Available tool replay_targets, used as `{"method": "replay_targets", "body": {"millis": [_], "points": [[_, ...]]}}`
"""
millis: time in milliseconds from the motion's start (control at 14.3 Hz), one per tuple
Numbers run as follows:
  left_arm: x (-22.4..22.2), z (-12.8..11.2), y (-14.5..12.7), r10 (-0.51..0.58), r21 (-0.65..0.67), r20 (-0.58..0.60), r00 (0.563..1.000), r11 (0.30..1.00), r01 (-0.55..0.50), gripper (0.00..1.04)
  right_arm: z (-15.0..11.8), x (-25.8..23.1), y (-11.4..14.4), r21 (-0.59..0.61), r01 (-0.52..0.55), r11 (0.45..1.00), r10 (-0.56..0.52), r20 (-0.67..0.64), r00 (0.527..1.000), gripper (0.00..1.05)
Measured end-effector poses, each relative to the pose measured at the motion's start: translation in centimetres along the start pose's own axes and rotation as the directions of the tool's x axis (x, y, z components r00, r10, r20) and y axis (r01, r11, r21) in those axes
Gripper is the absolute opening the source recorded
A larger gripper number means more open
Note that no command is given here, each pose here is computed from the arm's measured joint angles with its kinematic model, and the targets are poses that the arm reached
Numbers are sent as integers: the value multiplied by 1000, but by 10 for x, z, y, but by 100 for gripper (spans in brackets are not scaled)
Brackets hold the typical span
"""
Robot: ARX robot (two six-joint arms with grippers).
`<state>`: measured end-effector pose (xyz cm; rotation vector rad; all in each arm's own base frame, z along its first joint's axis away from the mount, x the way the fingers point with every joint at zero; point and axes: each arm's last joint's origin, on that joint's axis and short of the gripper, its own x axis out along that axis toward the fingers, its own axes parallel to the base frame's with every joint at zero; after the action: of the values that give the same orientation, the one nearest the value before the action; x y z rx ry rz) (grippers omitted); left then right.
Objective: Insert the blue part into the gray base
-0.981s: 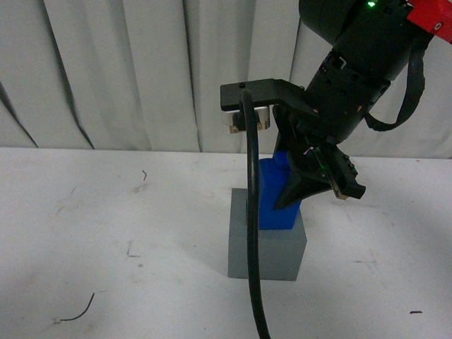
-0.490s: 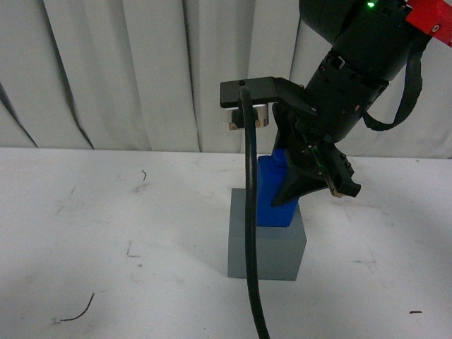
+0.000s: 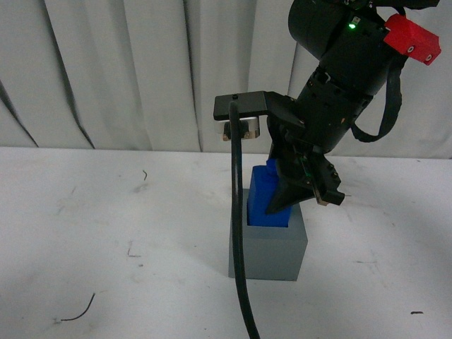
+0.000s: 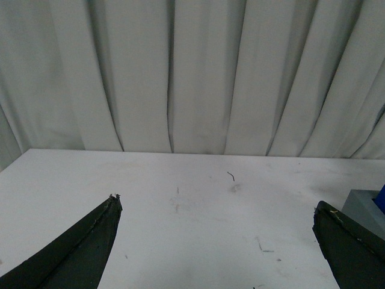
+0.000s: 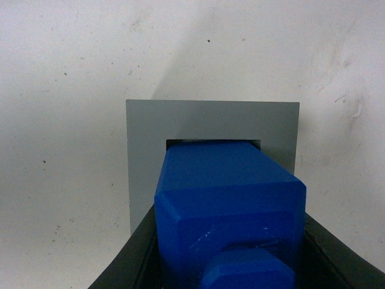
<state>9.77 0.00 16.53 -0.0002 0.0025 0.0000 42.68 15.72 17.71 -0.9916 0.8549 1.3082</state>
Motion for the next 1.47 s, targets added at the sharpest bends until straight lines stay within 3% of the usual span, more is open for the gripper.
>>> {"method": "replay_targets", "body": {"millis": [210,280,561,841,1051,1191,1331,1401,1471], "points": [[0,0,0,0,0,0,1000,1000,0,98,0,0,0,3,7,1000,-7,-6,1000,47],[0,0,0,0,0,0,1000,1000,0,98,0,0,0,3,8,1000,-8,-7,1000,54],[0,0,0,0,0,0,1000,1000,0,98,3,2,2,0,-7,1000,7,-12,1000,100],[0,0,0,0,0,0,1000,1000,0,98,9,-40,7,-14,70,997,-69,72,995,98],[0,0,0,0,0,0,1000,1000,0,98,9,-97,15,-14,205,979,-197,223,955,98],[0,0,0,0,0,0,1000,1000,0,98,4,-133,38,-20,325,945,-292,389,874,98],[0,0,0,0,0,0,1000,1000,0,98,-15,-173,78,-10,452,892,-372,551,747,98],[0,0,0,0,0,0,1000,1000,0,98,-47,-201,113,43,563,825,-465,619,634,97],[0,0,0,0,0,0,1000,1000,0,98,-67,-209,138,233,750,619,-756,435,488,86]]}}
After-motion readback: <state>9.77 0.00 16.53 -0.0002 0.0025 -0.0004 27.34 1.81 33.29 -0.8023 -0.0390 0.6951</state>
